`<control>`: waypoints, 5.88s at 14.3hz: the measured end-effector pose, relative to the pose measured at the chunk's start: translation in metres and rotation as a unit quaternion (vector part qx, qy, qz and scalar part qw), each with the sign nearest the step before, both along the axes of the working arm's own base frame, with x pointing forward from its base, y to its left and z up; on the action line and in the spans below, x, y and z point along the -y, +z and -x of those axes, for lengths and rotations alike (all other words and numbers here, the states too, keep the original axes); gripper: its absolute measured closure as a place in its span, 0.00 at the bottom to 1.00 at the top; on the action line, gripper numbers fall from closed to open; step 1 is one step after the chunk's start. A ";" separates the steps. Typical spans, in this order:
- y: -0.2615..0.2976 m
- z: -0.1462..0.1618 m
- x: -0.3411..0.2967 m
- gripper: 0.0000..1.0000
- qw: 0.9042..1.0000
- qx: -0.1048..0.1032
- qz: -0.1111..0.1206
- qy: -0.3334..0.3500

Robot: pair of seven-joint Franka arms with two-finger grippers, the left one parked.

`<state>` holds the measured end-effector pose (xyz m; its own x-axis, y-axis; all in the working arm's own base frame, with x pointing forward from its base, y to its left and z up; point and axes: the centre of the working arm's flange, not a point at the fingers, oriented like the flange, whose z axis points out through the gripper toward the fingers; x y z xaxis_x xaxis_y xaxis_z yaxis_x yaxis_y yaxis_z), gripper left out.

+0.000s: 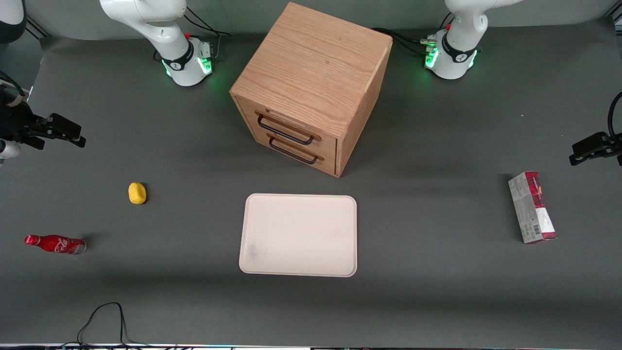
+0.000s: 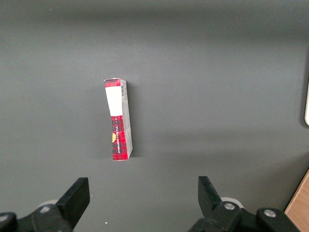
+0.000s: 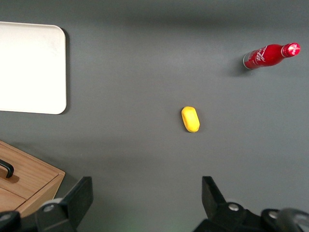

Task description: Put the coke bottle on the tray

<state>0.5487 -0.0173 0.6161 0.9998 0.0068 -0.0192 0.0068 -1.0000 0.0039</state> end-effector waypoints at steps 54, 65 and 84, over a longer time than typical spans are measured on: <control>-0.254 -0.149 0.291 0.00 1.000 0.000 -0.003 0.028; -0.297 -0.154 0.294 0.01 1.000 0.003 0.000 0.028; -0.266 -0.156 0.287 0.68 0.998 -0.011 0.028 0.047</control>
